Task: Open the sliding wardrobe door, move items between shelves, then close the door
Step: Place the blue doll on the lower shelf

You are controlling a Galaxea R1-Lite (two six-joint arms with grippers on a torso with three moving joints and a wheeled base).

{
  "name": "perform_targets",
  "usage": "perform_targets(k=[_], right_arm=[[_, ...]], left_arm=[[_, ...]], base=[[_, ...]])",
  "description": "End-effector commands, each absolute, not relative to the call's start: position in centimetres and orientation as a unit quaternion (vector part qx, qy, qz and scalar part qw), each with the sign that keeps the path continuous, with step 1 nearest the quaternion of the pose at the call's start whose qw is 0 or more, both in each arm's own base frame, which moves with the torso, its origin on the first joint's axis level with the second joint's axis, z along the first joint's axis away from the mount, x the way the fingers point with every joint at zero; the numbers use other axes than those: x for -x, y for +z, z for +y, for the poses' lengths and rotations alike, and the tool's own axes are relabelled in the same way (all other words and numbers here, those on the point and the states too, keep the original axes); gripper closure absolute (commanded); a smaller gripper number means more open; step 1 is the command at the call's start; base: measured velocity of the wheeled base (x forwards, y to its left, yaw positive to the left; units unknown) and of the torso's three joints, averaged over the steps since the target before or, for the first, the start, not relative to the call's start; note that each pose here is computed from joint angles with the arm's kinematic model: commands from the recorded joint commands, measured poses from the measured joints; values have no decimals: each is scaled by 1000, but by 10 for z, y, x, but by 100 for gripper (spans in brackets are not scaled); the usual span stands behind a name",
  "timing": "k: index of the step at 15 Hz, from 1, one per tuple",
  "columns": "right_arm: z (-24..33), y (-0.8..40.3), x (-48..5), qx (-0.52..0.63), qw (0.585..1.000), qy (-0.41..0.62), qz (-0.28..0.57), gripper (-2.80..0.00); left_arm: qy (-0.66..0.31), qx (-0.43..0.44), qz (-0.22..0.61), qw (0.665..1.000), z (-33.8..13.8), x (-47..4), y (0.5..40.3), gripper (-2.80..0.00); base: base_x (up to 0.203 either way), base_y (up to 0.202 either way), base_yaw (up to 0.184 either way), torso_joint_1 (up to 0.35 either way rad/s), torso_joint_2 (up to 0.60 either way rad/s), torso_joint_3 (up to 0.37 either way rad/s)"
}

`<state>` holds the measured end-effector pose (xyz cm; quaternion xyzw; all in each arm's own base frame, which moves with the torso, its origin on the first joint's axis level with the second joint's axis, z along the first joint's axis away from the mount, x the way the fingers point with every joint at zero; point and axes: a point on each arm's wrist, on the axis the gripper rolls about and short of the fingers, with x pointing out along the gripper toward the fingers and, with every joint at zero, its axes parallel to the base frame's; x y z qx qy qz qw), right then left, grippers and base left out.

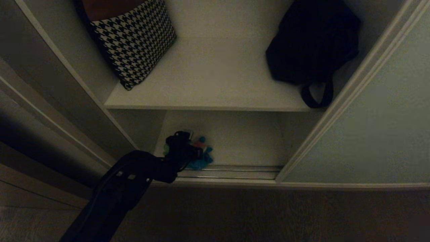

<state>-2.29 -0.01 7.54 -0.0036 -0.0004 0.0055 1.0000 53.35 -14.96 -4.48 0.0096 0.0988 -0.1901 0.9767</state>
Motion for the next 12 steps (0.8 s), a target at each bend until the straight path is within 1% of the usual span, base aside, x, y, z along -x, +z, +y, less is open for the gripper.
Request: perform_targets(k=[1,4,6,10,11,12], right_arm=[[0,75,23,4,1000,6,-2,0],[0,75,23,4,1000,6,-2,0],[0,75,23,4,1000,6,-2,0],[0,75,23,4,1000,6,-2,0],[0,75,23,4,1000,6,-2,0],[0,75,23,4,1000,6,-2,0]], left_arm=[[-189,-9,93,978,-150,-534,-40,-280],[-183,1,80,980,-150,-534,-21,-280],[-176,10,89,980,-149,-530,-11,-280],[-176,12,160,971,-143,-502,-6,-280],[-177,12,176,968,-143,-494,-3,0],[-178,14,191,965,-144,-487,2,0]], base=[[0,0,0,0,0,0],[0,0,0,0,0,0],[0,0,0,0,0,0],[0,0,0,0,0,0],[0,0,0,0,0,0],[0,0,0,0,0,0]])
